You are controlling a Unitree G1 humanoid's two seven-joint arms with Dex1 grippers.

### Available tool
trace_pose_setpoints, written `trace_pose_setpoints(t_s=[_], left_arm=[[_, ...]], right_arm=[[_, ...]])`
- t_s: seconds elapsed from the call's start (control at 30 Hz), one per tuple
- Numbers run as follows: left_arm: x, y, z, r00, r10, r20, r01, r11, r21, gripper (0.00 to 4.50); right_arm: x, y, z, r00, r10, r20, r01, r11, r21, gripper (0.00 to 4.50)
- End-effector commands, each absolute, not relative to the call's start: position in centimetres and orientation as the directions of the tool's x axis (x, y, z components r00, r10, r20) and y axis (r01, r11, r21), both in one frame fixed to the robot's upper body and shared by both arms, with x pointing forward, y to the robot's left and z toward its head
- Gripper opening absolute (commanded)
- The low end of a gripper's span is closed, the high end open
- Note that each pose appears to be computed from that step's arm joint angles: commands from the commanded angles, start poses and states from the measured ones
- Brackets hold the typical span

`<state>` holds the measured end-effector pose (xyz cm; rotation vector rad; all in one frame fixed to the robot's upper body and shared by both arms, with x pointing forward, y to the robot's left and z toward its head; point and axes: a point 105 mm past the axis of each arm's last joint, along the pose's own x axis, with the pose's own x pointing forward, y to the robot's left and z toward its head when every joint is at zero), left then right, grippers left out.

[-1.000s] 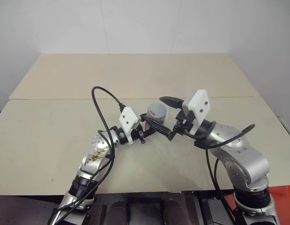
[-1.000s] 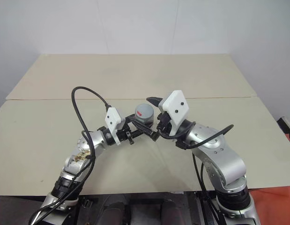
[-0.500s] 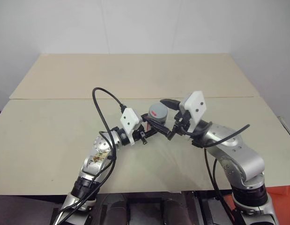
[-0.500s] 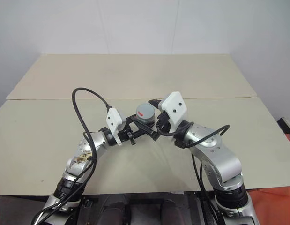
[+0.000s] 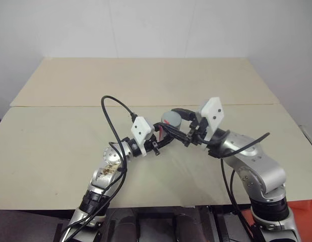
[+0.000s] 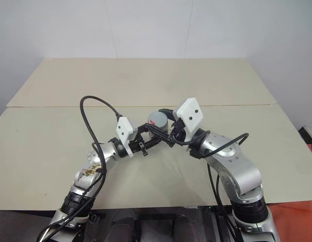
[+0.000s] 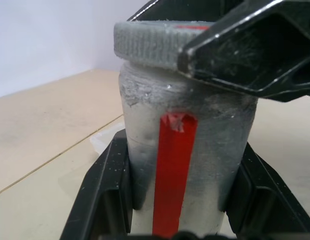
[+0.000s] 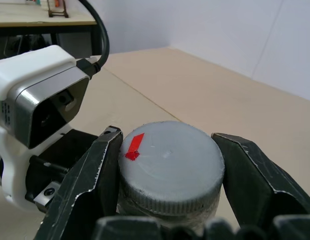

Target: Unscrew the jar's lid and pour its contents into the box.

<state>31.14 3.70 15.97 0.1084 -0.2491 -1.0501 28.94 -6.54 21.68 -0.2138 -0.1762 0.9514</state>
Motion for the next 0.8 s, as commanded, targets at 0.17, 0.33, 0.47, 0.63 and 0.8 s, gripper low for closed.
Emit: trace_pose_setpoints(t_s=[0.17, 0.33, 0.47, 0.63, 0.8], left_arm=[[27.9, 4.3, 18.6, 0.244, -0.94, 0.238, 0.926, 0.299, 0.229, 1.96], [26.1, 5.1, 19.6, 0.071, -0.97, 0.234, 0.967, 0.125, 0.224, 1.96], [26.2, 5.3, 20.0, 0.063, -0.97, 0.236, 0.964, 0.12, 0.237, 1.96], [26.4, 5.4, 20.2, 0.089, -0.969, 0.23, 0.956, 0.148, 0.252, 1.96], [26.4, 5.8, 19.8, 0.118, -0.968, 0.221, 0.952, 0.174, 0.253, 1.96]], right_arm=[[26.4, -7.1, 23.1, 0.162, 0.987, 0.022, -0.944, 0.162, -0.287, 2.78], [26.4, -7.2, 24.0, -0.188, 0.981, -0.04, -0.939, -0.191, -0.286, 2.78], [27.0, -6.6, 24.3, -0.382, 0.921, -0.076, -0.883, -0.388, -0.264, 2.78], [28.3, -5.9, 23.4, -0.401, 0.9, -0.172, -0.865, -0.434, -0.252, 2.78], [29.1, -6.1, 24.0, -0.386, 0.91, -0.154, -0.862, -0.415, -0.29, 3.13]])
